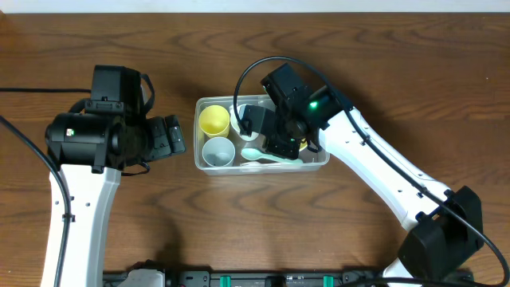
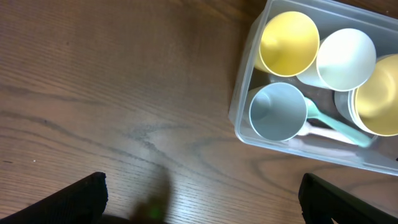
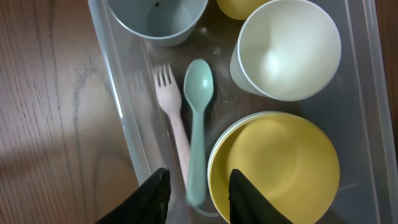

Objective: Pack container

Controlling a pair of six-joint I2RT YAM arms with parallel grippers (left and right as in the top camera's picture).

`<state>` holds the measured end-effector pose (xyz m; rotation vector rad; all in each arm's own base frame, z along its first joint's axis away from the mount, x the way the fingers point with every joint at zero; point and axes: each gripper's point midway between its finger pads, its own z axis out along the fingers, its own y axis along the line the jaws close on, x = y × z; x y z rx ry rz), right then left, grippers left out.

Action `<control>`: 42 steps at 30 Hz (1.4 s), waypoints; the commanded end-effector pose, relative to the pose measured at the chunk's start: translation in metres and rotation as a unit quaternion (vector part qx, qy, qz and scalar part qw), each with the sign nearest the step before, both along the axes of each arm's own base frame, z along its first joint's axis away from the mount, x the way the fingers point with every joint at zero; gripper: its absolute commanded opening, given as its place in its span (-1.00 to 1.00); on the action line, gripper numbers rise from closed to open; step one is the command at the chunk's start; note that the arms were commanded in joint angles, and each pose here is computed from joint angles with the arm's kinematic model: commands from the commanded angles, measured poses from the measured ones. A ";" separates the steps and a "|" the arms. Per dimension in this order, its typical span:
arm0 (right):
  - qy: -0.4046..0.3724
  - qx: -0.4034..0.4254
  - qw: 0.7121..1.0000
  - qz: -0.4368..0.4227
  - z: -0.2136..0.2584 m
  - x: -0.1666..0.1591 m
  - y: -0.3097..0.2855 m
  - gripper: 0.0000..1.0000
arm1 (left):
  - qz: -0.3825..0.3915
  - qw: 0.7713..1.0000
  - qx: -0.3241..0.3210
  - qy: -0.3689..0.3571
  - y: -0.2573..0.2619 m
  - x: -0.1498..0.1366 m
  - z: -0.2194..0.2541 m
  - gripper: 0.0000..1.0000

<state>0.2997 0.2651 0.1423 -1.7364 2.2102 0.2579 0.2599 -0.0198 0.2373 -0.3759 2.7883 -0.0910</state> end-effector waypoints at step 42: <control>-0.097 0.136 0.735 -0.657 0.115 0.090 -0.272 0.98 | -0.154 0.988 0.022 0.001 -0.021 0.071 -0.046 0.96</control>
